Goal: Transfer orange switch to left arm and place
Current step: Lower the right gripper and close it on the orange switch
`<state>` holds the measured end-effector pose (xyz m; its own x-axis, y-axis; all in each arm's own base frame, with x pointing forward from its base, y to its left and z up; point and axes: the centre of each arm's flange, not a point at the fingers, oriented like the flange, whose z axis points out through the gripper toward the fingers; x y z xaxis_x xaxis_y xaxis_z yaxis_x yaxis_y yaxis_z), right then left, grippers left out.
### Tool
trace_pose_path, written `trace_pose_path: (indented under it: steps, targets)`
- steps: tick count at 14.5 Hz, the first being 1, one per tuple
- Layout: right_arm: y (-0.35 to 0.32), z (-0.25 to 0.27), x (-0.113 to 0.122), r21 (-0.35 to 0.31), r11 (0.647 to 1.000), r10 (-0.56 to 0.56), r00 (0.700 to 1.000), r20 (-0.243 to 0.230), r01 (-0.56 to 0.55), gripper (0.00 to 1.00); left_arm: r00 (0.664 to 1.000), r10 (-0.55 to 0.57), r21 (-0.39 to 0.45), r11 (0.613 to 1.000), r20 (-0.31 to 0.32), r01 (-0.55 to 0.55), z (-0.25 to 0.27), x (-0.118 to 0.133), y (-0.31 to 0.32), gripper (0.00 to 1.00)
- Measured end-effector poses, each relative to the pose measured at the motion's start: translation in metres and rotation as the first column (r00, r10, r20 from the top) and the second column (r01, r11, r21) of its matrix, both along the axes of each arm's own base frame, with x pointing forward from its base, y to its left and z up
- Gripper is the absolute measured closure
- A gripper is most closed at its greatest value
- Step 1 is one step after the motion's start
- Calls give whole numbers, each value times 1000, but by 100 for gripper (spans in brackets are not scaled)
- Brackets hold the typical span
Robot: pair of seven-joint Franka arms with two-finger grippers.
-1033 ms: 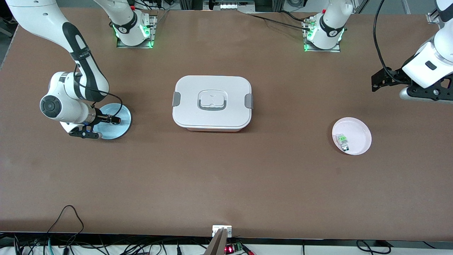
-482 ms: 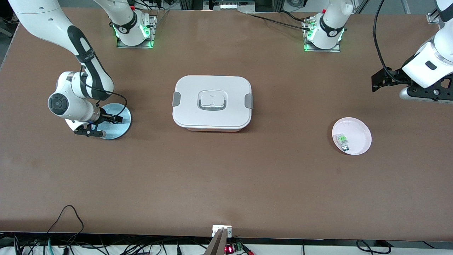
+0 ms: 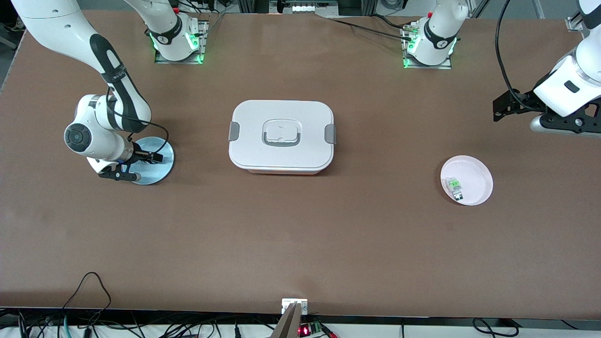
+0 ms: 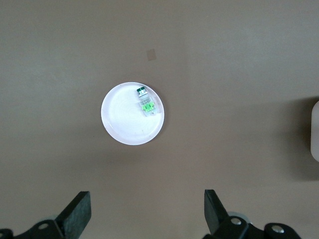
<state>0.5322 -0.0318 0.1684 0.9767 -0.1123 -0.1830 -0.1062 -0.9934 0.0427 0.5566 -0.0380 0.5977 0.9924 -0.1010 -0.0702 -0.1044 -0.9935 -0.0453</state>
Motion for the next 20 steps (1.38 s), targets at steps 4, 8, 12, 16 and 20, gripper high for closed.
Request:
trace_pose_path:
  steps: [4,8,12,16,20]
  targets:
    - [1,0,0,0,1000,1,1000,0,-1,3,1000,0,0,1000,0,0,0,0,0,0]
    - [2,-1,-1,1,1000,3,1000,-3,-3,4,1000,0,0,1000,0,0,0,0,0,0]
    - [8,-1,-1,6,1000,13,1000,-3,-13,6,1000,0,0,1000,0,0,0,0,0,0]
    - [12,2,1,9,1000,20,1000,2,-20,25,1000,0,0,1000,0,0,0,0,0,0]
    - [12,3,1,13,999,41,999,4,-41,26,1000,0,0,1000,0,0,0,0,0,0]
